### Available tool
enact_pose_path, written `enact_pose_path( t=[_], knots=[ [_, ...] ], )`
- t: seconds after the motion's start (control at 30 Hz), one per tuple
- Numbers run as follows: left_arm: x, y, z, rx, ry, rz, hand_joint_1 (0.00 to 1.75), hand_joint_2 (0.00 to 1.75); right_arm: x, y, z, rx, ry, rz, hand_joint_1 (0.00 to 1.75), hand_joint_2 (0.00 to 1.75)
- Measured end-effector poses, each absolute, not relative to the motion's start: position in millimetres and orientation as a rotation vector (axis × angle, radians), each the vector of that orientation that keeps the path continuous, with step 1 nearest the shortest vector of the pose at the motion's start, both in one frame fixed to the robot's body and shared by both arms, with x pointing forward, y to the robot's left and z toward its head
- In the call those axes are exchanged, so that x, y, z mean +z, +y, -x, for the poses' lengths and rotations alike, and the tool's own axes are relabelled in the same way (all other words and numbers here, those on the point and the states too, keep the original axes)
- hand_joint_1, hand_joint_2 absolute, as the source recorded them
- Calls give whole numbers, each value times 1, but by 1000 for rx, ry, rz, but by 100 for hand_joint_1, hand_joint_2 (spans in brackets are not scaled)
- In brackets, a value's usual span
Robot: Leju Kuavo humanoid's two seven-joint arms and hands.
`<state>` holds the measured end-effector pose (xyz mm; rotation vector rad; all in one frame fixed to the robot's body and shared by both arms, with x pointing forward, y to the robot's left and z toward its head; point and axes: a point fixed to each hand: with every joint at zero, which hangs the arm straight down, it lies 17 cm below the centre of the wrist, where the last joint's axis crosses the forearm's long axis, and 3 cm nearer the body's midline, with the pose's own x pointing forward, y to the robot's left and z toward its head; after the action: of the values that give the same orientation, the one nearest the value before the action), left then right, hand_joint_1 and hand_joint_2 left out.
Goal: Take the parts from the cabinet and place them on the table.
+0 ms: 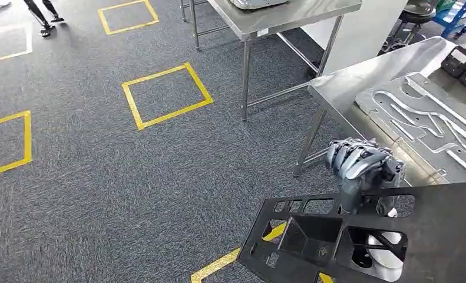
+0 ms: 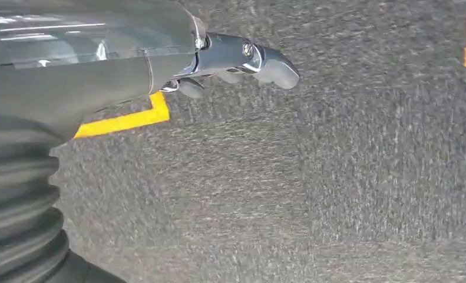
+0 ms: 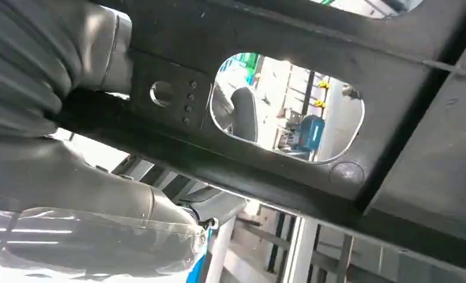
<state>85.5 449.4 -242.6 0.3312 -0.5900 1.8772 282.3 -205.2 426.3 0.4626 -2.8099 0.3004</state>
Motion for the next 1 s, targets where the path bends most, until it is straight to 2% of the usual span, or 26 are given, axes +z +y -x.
enact_pose_path(
  t=[0.47,0.7,1.0],
  knots=[
    [-245,442,-82,1885,-567,-338,0,175,428,-202,-286,296,-2817,-412,175,175],
    [-241,446,-99,1887,-609,-304,0,175,446,-138,-329,427,-2695,-692,175,175],
    [-239,450,-98,1886,-621,-312,0,175,466,-103,-378,525,-2576,-795,175,175]
  ],
)
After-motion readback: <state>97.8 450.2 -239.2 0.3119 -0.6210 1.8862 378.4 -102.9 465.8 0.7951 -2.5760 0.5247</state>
